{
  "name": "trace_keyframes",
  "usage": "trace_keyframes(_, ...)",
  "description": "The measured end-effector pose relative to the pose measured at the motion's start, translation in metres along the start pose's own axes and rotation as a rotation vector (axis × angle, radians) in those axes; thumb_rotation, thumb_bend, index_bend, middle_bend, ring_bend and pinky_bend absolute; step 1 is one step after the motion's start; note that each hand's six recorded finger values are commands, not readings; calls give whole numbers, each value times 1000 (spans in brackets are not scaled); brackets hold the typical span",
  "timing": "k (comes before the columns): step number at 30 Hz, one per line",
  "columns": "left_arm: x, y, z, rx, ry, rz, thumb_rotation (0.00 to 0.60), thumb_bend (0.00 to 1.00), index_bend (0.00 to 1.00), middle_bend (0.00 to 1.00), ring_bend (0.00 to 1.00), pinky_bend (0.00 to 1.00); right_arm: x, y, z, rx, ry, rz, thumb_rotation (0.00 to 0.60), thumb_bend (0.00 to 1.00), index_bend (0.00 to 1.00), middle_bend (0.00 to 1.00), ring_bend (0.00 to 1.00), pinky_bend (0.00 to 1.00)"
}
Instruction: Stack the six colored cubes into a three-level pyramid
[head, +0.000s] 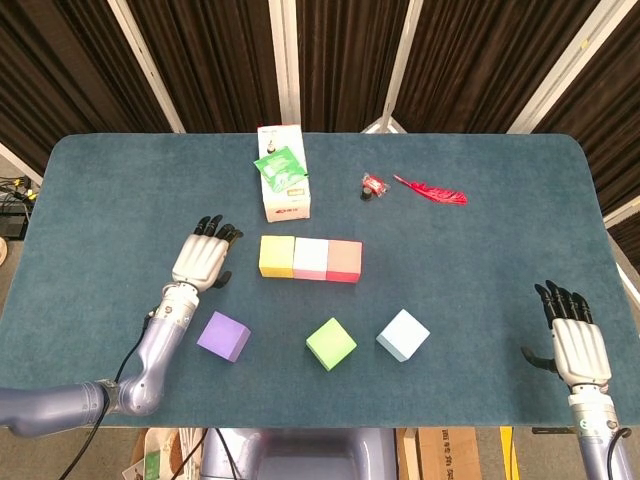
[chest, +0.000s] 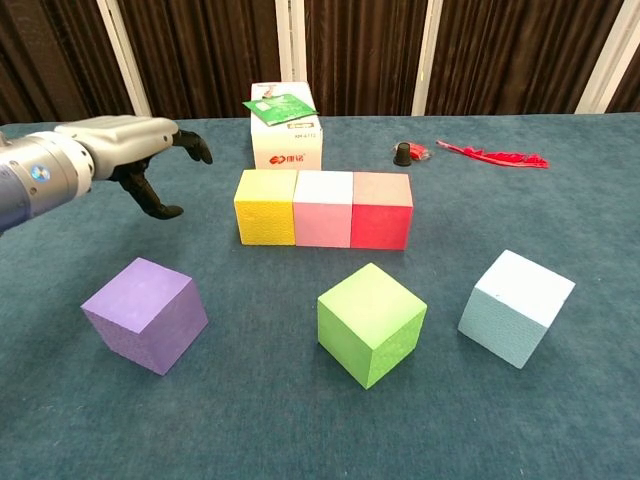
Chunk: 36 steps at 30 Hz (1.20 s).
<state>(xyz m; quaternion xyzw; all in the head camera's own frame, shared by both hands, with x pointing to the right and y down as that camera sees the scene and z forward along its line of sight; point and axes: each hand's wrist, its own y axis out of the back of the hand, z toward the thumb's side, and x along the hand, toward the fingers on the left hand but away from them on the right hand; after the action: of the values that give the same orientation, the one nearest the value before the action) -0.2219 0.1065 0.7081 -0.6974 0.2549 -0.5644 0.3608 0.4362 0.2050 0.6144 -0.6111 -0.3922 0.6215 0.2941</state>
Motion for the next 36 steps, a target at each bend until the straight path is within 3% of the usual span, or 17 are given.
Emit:
trace_keyframes(23,5,-34,39,-1,-36,-61,600,403,157,188,0,0,0,4,-4,-14,-3,-5,600,235,0,0,0,0)
trace_keyframes(29,5,-34,41,0,-41,-60,600,402,158,188,0,0,0,4,-3,-15,-2,-6,600,235,0,0,0,0)
trace_keyframes(36,3,-24,33,11,-28,-28,600,402,242,187,0,0,0,4,-3,-16,3,-6,600,235,0,0,0,0)
